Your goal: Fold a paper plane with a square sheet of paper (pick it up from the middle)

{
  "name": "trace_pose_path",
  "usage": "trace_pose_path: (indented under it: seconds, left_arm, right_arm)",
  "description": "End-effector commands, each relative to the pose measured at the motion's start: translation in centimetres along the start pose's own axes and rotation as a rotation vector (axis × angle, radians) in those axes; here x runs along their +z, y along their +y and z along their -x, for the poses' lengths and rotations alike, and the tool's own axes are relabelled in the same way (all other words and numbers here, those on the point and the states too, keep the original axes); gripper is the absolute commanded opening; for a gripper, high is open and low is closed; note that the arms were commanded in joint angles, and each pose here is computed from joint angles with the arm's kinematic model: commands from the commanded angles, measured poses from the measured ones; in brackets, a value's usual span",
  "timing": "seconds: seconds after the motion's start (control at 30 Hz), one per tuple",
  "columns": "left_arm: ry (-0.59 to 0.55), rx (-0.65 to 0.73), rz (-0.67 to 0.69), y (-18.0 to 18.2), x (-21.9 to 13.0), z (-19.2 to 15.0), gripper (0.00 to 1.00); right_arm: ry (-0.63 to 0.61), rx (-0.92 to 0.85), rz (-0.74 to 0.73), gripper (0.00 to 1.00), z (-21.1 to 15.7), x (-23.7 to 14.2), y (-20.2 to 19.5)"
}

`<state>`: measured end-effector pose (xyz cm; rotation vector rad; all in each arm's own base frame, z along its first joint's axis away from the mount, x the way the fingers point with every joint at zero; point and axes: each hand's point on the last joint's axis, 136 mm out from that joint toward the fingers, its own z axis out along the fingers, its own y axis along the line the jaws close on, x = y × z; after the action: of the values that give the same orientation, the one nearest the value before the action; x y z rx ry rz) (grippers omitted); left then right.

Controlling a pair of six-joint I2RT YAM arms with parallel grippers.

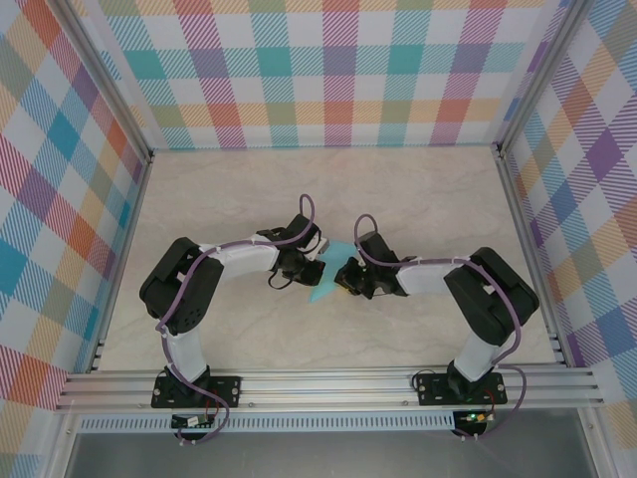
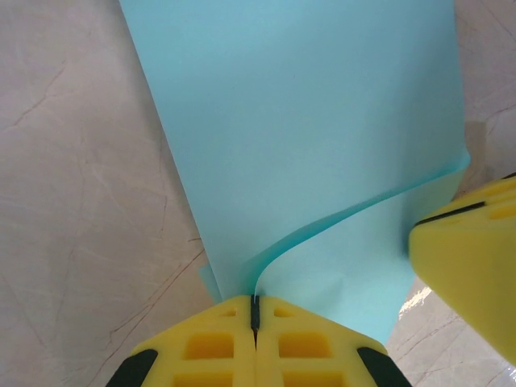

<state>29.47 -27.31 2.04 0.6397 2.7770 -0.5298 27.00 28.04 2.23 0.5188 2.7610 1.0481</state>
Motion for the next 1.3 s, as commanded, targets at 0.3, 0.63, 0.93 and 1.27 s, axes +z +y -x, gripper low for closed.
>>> trace_pose_path:
  seconds: [0.3,0.63,0.93,1.27]
  left_arm:
    - [0.073,-0.022,0.023,1.1,0.8,-1.7,0.00]
    - [0.030,-0.004,0.013,0.3,-1.0,0.1,0.00]
    - [0.048,-0.002,0.030,0.8,-0.7,0.3,0.00]
    - [0.110,-0.025,0.035,1.6,1.1,-1.6,0.00]
  right_arm:
    - [-0.009,-0.022,0.014,0.13,2.3,-0.4,-0.3]
    - [0.021,-0.046,-0.110,0.12,2.3,-0.1,-2.2]
    - [0.026,-0.060,-0.130,0.11,2.4,-0.1,-2.5]
    - [0.014,-0.114,-0.014,0.15,2.8,-1.7,1.5]
